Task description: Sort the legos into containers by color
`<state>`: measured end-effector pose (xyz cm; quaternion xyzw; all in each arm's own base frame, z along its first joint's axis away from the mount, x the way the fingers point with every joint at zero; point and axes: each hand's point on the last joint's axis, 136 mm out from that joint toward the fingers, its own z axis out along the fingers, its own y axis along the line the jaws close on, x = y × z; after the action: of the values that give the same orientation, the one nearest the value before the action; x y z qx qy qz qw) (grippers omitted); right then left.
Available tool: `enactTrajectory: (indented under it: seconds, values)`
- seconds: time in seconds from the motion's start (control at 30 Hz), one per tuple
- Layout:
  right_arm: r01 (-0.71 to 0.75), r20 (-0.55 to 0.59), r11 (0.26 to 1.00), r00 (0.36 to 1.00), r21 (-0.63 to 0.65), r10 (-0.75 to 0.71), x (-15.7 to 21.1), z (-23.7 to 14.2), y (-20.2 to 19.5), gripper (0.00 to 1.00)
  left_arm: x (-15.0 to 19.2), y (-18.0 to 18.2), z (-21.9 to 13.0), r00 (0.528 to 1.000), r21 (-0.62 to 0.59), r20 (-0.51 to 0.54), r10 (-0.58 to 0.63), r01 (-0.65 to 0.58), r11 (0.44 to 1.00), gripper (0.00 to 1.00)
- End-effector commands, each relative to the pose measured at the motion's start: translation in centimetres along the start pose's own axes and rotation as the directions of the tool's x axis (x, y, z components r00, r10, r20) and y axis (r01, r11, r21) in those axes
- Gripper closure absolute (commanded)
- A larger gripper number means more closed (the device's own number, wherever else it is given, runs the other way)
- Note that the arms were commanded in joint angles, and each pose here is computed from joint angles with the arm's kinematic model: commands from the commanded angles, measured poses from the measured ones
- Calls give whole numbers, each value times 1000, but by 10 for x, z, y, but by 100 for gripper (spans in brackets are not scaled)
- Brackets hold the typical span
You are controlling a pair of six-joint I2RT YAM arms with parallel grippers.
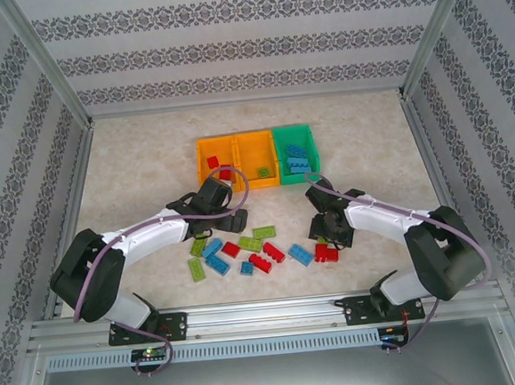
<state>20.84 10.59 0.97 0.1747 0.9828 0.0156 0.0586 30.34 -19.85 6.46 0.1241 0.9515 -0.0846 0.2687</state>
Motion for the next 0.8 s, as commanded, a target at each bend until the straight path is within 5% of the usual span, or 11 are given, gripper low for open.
enactTrajectory:
  seconds: [0.0,0.13,0.3,0.77]
  values:
    - [7,-12,999,1000,-37,-7,-4,13,13,46,2,0,1,1000,-18,10,30,-30,999,0]
    - [31,16,999,999,-35,-30,-11,12,17,63,4,4,1,1000,-35,9,28,-27,999,0]
    - [94,134,994,987,-52,-87,-31,-13,34,70,6,7,2,1000,-48,8,17,-17,999,0]
    - [334,423,884,888,-327,-179,-118,-120,177,72,4,15,-6,1000,-93,15,-20,21,995,0]
